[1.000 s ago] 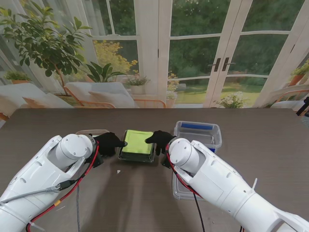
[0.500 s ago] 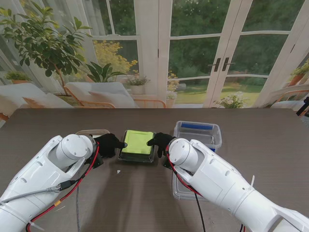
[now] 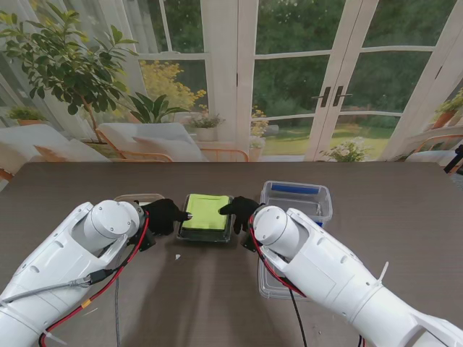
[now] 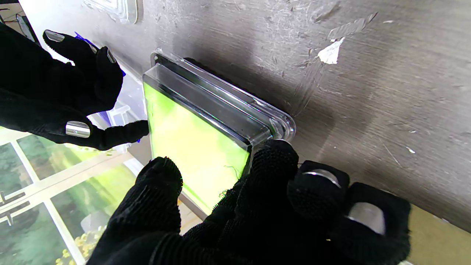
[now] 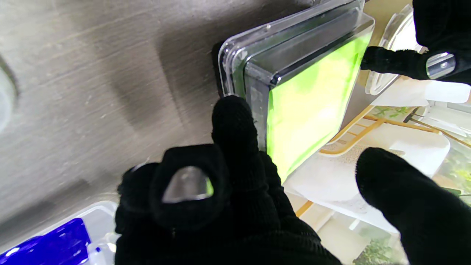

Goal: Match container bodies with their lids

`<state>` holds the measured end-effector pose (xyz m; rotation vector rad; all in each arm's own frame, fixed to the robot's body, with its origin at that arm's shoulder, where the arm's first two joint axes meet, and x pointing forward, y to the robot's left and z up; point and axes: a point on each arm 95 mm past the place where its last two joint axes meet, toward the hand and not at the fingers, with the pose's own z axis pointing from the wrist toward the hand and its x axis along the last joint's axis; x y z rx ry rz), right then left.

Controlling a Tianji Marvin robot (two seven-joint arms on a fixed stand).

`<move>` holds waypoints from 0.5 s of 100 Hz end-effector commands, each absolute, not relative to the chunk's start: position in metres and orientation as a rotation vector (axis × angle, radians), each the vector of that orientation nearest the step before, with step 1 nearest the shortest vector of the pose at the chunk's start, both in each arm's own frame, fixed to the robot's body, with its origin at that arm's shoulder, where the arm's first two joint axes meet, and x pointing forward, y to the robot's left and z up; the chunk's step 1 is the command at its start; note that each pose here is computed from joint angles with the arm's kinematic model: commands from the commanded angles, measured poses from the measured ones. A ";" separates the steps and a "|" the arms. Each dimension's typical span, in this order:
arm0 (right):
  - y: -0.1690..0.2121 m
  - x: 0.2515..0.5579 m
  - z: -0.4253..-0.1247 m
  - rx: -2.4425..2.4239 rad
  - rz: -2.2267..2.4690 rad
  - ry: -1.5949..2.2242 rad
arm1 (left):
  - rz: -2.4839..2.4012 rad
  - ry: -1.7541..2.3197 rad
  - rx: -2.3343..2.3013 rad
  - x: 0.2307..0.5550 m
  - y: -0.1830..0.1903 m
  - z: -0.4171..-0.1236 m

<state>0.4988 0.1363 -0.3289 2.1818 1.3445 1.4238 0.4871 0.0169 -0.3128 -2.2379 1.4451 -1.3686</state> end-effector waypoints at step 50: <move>0.143 0.498 -0.328 2.181 1.420 1.370 | -1.389 1.474 -2.242 0.497 0.008 -0.308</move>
